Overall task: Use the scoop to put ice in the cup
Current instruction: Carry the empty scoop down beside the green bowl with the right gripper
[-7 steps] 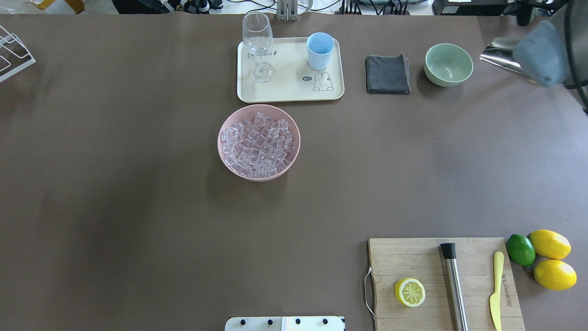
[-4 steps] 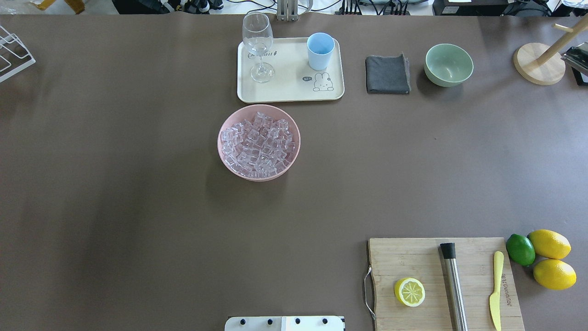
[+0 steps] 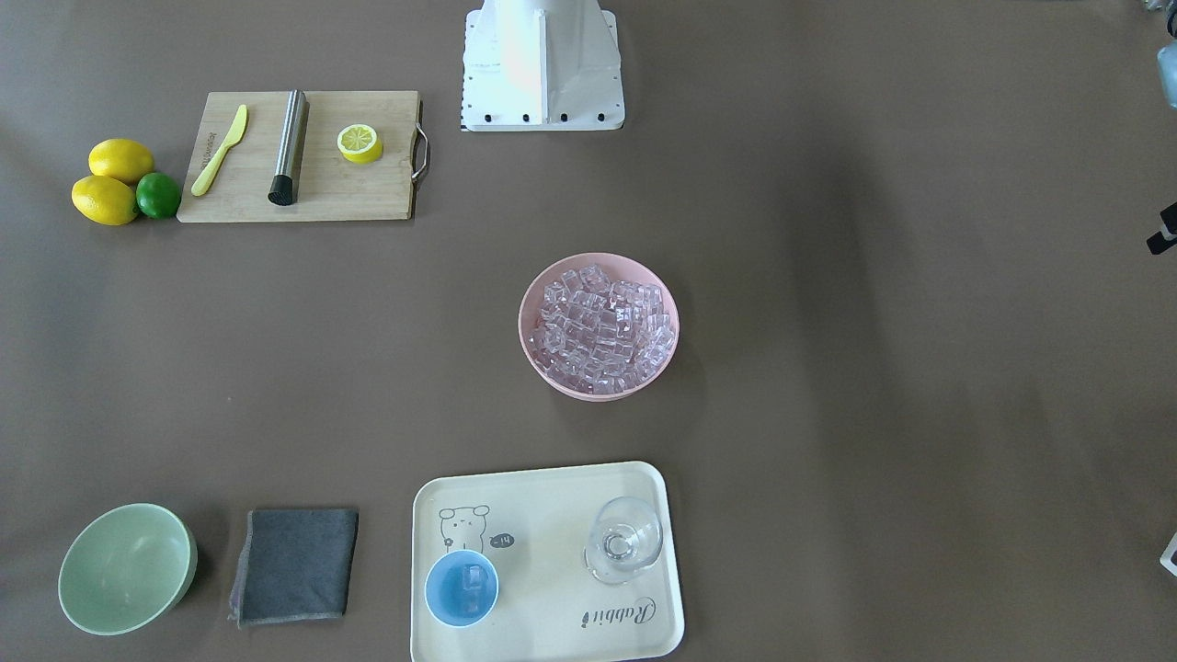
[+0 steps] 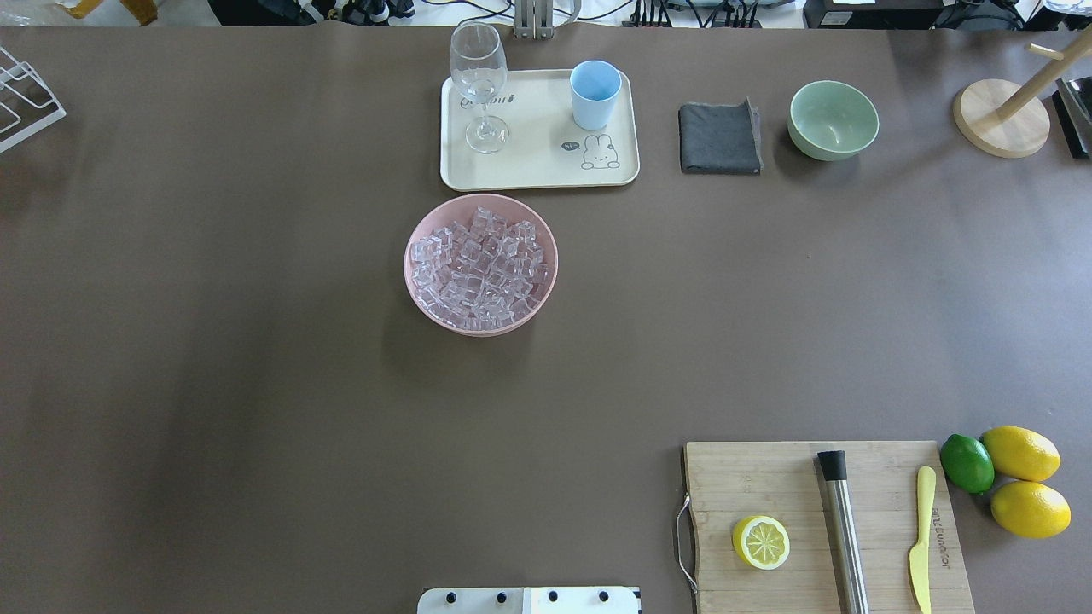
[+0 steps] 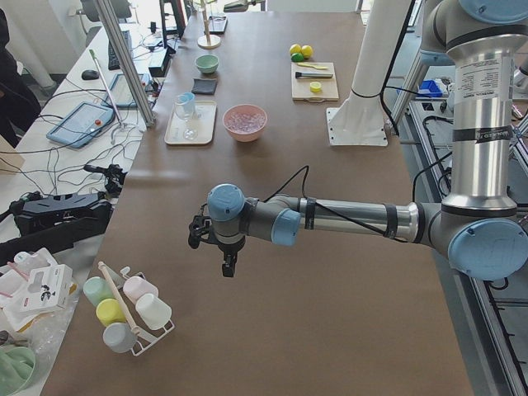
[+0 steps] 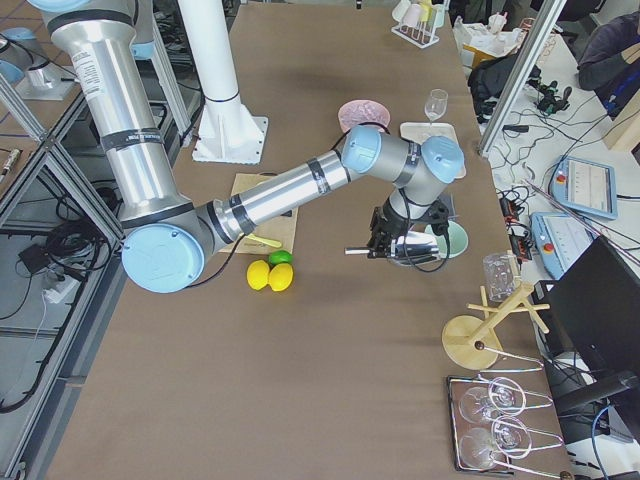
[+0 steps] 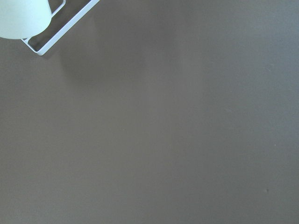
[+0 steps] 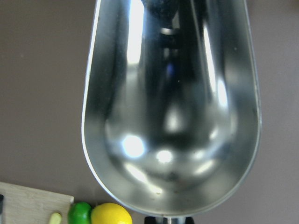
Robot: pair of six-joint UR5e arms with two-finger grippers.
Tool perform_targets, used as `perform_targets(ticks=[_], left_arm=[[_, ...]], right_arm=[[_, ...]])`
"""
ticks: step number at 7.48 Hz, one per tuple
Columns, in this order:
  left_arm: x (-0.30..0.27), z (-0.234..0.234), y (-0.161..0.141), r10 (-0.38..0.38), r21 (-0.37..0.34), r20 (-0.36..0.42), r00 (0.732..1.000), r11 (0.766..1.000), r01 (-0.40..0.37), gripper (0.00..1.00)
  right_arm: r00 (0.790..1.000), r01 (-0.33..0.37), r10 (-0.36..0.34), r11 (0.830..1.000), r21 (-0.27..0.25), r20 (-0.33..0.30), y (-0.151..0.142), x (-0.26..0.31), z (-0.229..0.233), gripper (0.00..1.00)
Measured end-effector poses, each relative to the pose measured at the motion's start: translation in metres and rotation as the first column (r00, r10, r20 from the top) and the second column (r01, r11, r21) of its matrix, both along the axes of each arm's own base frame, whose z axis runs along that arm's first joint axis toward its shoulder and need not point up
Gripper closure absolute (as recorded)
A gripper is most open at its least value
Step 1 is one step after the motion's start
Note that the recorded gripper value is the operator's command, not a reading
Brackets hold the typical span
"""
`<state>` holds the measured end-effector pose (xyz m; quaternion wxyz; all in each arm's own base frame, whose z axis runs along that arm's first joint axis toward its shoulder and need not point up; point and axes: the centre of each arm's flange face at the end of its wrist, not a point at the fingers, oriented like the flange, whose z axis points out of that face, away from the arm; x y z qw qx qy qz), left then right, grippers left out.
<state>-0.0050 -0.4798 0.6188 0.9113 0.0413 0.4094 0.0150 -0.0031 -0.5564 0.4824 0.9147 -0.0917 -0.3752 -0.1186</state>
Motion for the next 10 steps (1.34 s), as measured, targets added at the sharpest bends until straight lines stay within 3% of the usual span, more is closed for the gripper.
perform_targets(ticks=[2,4,7,10], left_arm=[[0.0,0.004,0.001,0.0,-0.012,0.002,1.0,1.0,0.0,0.03],[0.0,0.003,-0.001,0.0,-0.011,0.001,1.0,1.0,0.0,0.03],[0.001,0.002,-0.002,0.002,-0.011,0.001,1.0,1.0,-0.002,0.03],[0.009,0.005,-0.004,0.019,-0.016,0.003,1.0,1.0,-0.019,0.03]], right_arm=[[0.988,-0.154,0.155,0.986,-0.068,0.002,-0.009,-0.089,-0.038,1.0],[0.98,-0.195,0.198,0.974,-0.112,0.014,-0.001,-0.194,-0.068,1.0],[0.992,-0.123,0.127,0.983,-0.138,0.025,0.026,-0.304,-0.098,1.0],[0.996,-0.089,0.089,0.99,-0.105,-0.006,0.036,-0.343,-0.074,1.0]])
